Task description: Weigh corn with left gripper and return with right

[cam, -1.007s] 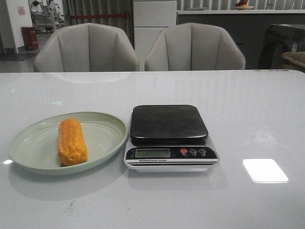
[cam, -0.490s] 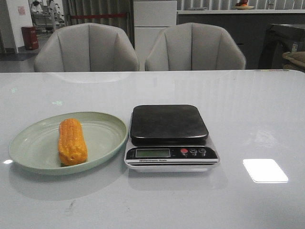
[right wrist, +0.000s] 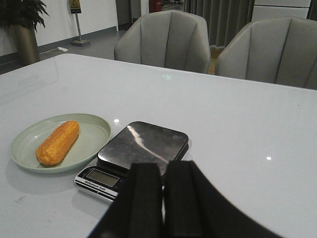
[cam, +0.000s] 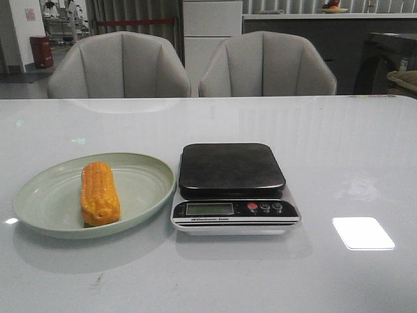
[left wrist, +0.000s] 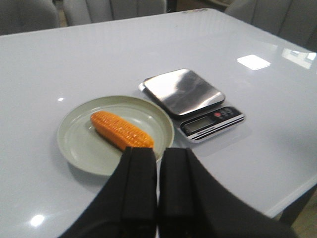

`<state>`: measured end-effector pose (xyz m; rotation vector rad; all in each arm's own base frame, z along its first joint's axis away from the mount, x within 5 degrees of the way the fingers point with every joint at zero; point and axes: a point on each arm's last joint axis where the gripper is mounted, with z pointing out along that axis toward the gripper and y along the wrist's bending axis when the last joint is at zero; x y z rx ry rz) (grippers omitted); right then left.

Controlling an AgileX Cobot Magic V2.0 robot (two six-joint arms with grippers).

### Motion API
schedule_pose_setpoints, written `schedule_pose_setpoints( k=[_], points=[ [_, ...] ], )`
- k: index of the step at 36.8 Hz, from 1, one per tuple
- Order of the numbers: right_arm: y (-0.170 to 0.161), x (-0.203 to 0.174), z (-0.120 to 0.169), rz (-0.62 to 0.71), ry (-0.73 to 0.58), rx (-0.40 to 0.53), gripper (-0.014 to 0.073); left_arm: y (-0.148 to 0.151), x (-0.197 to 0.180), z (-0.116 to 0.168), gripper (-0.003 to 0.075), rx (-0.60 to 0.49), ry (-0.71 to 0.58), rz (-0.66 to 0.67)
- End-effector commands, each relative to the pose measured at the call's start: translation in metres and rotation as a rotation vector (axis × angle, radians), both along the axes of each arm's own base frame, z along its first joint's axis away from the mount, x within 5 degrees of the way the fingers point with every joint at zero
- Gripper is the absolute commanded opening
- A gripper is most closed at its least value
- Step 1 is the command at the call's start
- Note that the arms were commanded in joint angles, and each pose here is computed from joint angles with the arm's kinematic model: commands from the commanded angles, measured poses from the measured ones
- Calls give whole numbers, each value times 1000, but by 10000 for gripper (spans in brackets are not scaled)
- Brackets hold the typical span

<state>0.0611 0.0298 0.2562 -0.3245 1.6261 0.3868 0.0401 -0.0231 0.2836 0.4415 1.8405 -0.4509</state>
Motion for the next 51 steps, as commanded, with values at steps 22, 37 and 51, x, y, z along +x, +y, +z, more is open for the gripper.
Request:
schedule_pose_setpoints(
  k=[22, 37, 51],
  points=[
    [-1, 0, 17, -11, -104, 33, 183, 20, 15, -80, 114, -94, -391, 492],
    [-1, 0, 17, -11, -104, 33, 183, 20, 15, -80, 114, -94, -391, 492],
    [-1, 0, 17, -11, -104, 33, 183, 20, 15, -80, 114, -94, -391, 492]
  ],
)
